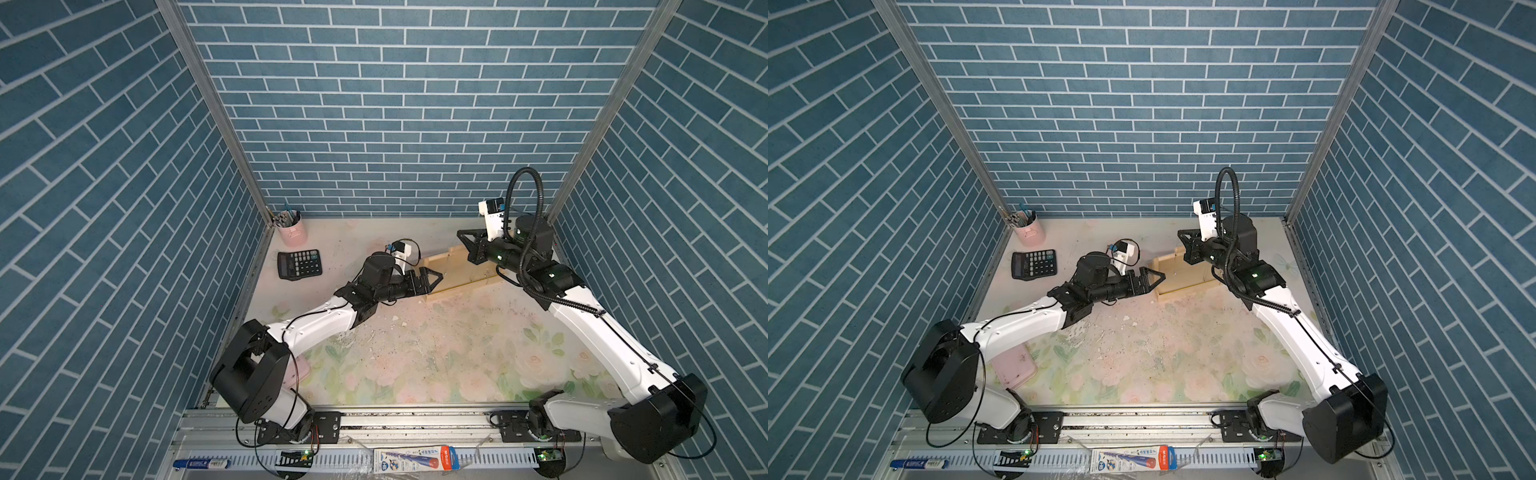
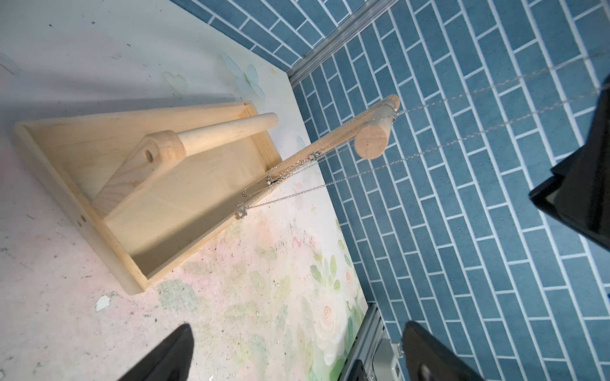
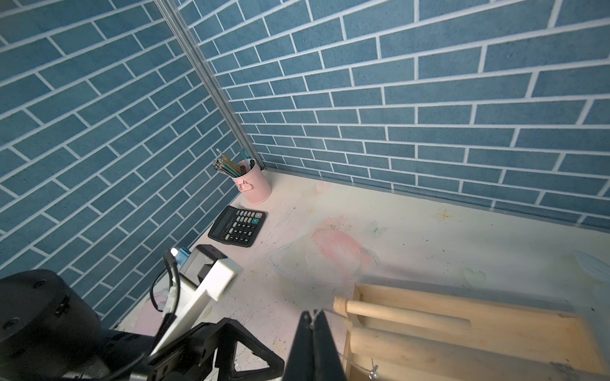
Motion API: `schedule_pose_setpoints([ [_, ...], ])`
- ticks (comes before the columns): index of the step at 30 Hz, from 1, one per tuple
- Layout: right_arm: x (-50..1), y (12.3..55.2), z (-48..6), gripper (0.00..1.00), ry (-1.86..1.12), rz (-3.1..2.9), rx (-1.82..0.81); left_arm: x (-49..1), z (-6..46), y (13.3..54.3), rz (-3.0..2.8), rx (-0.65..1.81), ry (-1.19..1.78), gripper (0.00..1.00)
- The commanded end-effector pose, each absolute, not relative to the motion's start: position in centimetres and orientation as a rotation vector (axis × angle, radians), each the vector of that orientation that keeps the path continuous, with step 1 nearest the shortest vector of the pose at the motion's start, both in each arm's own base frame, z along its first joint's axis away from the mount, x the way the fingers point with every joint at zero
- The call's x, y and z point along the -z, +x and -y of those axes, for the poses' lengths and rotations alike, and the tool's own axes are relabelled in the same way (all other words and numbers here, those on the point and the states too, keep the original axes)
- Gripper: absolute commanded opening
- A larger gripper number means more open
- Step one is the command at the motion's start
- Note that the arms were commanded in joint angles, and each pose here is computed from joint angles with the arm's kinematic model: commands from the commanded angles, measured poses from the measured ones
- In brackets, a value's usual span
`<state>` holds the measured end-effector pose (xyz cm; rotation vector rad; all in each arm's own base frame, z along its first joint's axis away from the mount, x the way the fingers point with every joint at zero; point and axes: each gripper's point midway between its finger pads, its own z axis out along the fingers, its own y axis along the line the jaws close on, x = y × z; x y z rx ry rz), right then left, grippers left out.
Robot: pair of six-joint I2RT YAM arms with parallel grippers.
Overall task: Take the necklace off the jewelry display stand
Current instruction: Take off the necklace from the stand.
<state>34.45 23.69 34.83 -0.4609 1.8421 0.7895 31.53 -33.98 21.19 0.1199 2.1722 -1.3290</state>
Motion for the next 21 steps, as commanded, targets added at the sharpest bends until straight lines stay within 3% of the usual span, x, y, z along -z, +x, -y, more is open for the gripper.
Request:
schedule_pose_setpoints([
  [1, -36.0, 34.6, -24.1, 0.0, -0.462, -1.821, -0.77, -20.2, 34.0, 31.1, -2.183, 1.301, 0.152, 0.99],
  [21, -38.8, 34.1, -26.2, 0.0, -0.449, -1.788, -0.796, -19.8, 33.4, 33.7, -2.116, 1.082, 0.241, 0.99],
])
